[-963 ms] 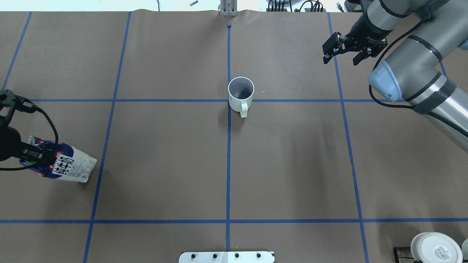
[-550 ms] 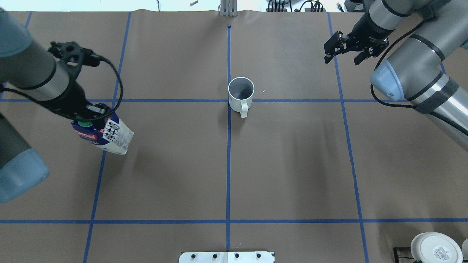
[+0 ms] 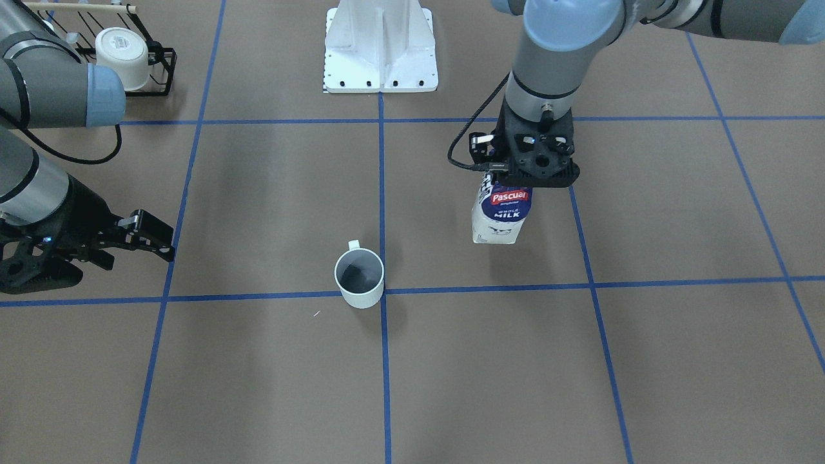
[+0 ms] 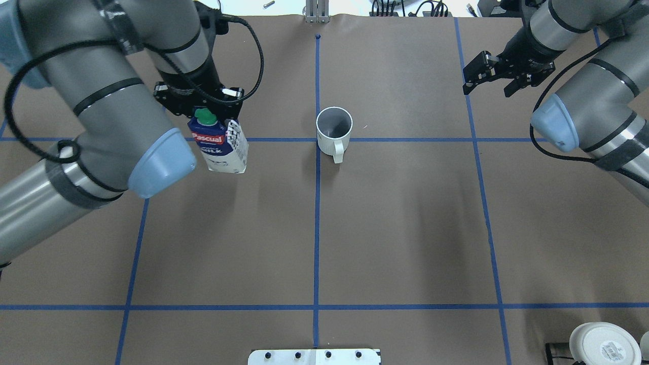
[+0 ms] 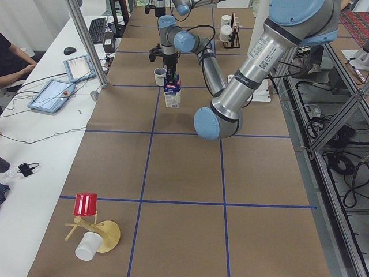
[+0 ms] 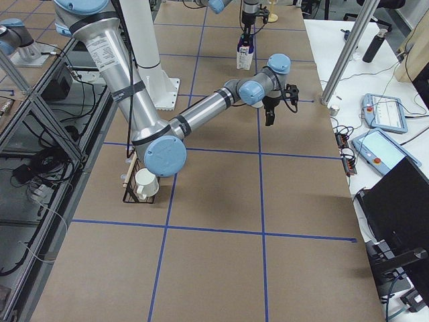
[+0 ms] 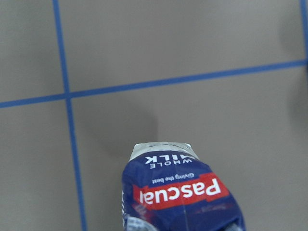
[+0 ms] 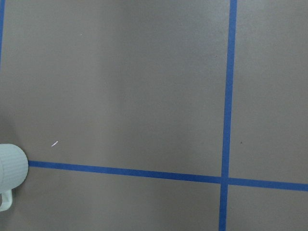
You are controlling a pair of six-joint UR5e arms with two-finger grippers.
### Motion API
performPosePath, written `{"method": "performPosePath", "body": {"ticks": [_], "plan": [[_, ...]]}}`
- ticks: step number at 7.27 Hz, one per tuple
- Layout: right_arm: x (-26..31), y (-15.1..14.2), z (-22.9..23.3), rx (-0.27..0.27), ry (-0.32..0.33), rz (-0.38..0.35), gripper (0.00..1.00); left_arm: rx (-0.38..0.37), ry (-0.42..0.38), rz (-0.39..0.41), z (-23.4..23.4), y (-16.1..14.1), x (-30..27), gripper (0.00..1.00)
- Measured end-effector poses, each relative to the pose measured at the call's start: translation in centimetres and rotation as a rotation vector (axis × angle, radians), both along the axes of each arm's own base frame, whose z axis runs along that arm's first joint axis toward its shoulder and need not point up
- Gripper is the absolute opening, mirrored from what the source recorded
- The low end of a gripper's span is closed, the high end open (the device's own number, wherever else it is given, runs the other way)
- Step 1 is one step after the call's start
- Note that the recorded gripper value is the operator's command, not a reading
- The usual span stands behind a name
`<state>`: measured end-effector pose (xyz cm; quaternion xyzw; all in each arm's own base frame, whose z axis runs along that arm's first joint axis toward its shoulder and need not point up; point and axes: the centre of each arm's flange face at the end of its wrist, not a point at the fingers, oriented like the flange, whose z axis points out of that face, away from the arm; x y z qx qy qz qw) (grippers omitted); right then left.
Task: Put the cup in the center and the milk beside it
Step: 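Carry the milk carton with the left gripper beside the white mug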
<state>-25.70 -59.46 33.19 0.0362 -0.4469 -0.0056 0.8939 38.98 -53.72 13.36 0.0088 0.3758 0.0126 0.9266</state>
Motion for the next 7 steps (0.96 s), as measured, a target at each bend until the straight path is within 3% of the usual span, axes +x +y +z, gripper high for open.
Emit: {"method": "performPosePath", "body": {"ticks": [3, 6, 7], "plan": [[0.3, 0.4, 0.5, 0.000, 0.004, 0.003, 1.00, -0.049, 0.054, -0.059, -4.5, -4.2, 7.8, 0.00], [0.2, 0.3, 0.8, 0.003, 0.016, 0.011, 1.00, -0.065, 0.065, -0.066, -4.3, -4.9, 10.7, 0.00], [0.3, 0.2, 1.0, 0.004, 0.022, 0.015, 1.00, -0.076, 0.074, -0.075, -3.9, -4.8, 11.7, 0.05]]}}
